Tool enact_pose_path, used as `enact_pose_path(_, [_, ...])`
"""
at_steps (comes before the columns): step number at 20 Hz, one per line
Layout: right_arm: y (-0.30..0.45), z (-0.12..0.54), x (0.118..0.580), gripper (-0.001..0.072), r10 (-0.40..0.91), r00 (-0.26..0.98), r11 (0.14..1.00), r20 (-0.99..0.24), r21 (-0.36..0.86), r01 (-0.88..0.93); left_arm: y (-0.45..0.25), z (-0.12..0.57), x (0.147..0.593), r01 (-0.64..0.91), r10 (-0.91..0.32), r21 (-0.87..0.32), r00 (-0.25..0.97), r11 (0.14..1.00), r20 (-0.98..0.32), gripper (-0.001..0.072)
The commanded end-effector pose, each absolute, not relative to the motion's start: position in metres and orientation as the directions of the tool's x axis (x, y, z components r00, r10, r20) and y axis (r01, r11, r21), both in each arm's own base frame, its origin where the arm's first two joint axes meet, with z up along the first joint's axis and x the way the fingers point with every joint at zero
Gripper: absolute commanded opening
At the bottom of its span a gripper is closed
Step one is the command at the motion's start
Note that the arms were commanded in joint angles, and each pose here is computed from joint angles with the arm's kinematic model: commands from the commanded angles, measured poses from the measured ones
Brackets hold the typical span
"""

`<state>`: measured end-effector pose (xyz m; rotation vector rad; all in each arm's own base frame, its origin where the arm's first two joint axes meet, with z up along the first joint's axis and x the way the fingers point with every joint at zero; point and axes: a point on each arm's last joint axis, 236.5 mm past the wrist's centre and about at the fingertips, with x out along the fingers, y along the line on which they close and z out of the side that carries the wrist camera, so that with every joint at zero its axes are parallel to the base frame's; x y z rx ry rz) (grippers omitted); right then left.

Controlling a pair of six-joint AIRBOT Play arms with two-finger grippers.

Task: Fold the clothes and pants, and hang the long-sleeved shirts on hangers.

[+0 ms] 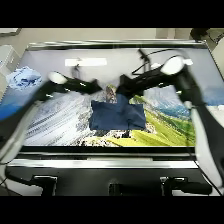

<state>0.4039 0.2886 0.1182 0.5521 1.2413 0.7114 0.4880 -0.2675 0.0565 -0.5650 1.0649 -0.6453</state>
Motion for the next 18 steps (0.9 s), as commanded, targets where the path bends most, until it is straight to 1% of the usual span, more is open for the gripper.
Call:
enact_pose_path(1, [0.357, 0.057, 0.409, 0.0038, 0.783, 0.093, 0.622, -0.615, 0.775, -0.114, -0.143, 0.128, 0.477, 0.195, -0.594, -0.578, 0.46, 0.793, -0.66, 0.0019])
enact_pose_path(4, [0.405, 0.005, 0.403, 0.0046, 0.817, 0.038, 0.576, -0.576, 0.817, 0.001, -0.113, 0.189, 0.457, 0.226, -0.565, -0.544, 0.559, 0.808, -0.607, 0.002])
enact_pose_path(5, [0.42, -0.007, 0.398, 0.0151, 0.838, 0.014, 0.544, -0.546, 0.837, 0.056, -0.112, 0.203, 0.451, 0.24, -0.561, -0.535, 0.581, 0.81, -0.59, 0.002])
enact_pose_path(6, [0.431, -0.014, 0.396, 0.0428, 0.855, 0.005, 0.515, -0.518, 0.851, 0.103, -0.112, 0.212, 0.446, 0.252, -0.561, -0.529, 0.593, 0.811, -0.578, 0.002])
enact_pose_path(7, [0.434, -0.015, 0.398, 0.0666, 0.869, 0.009, 0.49, -0.495, 0.863, 0.124, -0.113, 0.219, 0.443, 0.261, -0.562, -0.524, 0.599, 0.811, -0.57, 0.002])
enact_pose_path(8, [0.43, -0.009, 0.406, 0.0682, 0.878, 0.027, 0.472, -0.478, 0.873, 0.127, -0.114, 0.222, 0.441, 0.264, -0.562, -0.523, 0.603, 0.811, -0.567, 0.002])
enact_pose_path(9, [0.416, 0.002, 0.419, 0.0682, 0.882, 0.057, 0.459, -0.468, 0.88, 0.122, -0.113, 0.222, 0.441, 0.265, -0.561, -0.522, 0.604, 0.811, -0.566, 0.002])
enact_pose_path(11, [0.364, 0.035, 0.447, 0.068, 0.881, 0.118, 0.454, -0.458, 0.889, 0.062, -0.112, 0.222, 0.441, 0.263, -0.56, -0.521, 0.605, 0.812, -0.566, 0.002])
enact_pose_path(12, [0.32, 0.045, 0.459, 0.068, 0.855, 0.15, 0.497, -0.497, 0.867, 0.039, -0.112, 0.222, 0.441, 0.265, -0.559, -0.519, 0.606, 0.813, -0.566, 0.002])
enact_pose_path(13, [0.273, 0.047, 0.467, 0.0679, 0.811, 0.174, 0.562, -0.559, 0.827, 0.034, -0.112, 0.222, 0.441, 0.265, -0.557, -0.516, 0.606, 0.814, -0.568, 0.002])
enact_pose_path(14, [0.215, 0.039, 0.466, 0.0676, 0.738, 0.17, 0.652, -0.653, 0.755, 0.069, -0.112, 0.222, 0.441, 0.265, -0.557, -0.516, 0.606, 0.814, -0.568, 0.002])
enact_pose_path(15, [0.159, 0.022, 0.457, 0.0669, 0.643, 0.138, 0.742, -0.753, 0.658, 0.131, -0.112, 0.222, 0.441, 0.264, -0.557, -0.517, 0.606, 0.814, -0.568, 0.002])
enact_pose_path(16, [0.101, 0.0, 0.438, 0.0665, 0.529, 0.066, 0.821, -0.846, 0.53, 0.212, -0.112, 0.222, 0.441, 0.264, -0.557, -0.517, 0.606, 0.814, -0.567, 0.0021])
enact_pose_path(17, [0.064, -0.02, 0.416, 0.0648, 0.459, -0.013, 0.856, -0.889, 0.438, 0.276, -0.112, 0.222, 0.441, 0.264, -0.557, -0.518, 0.606, 0.814, -0.567, 0.002])
enact_pose_path(18, [0.048, -0.036, 0.399, 0.0624, 0.454, -0.066, 0.852, -0.889, 0.411, 0.323, -0.112, 0.222, 0.441, 0.264, -0.557, -0.518, 0.606, 0.814, -0.567, 0.0021])
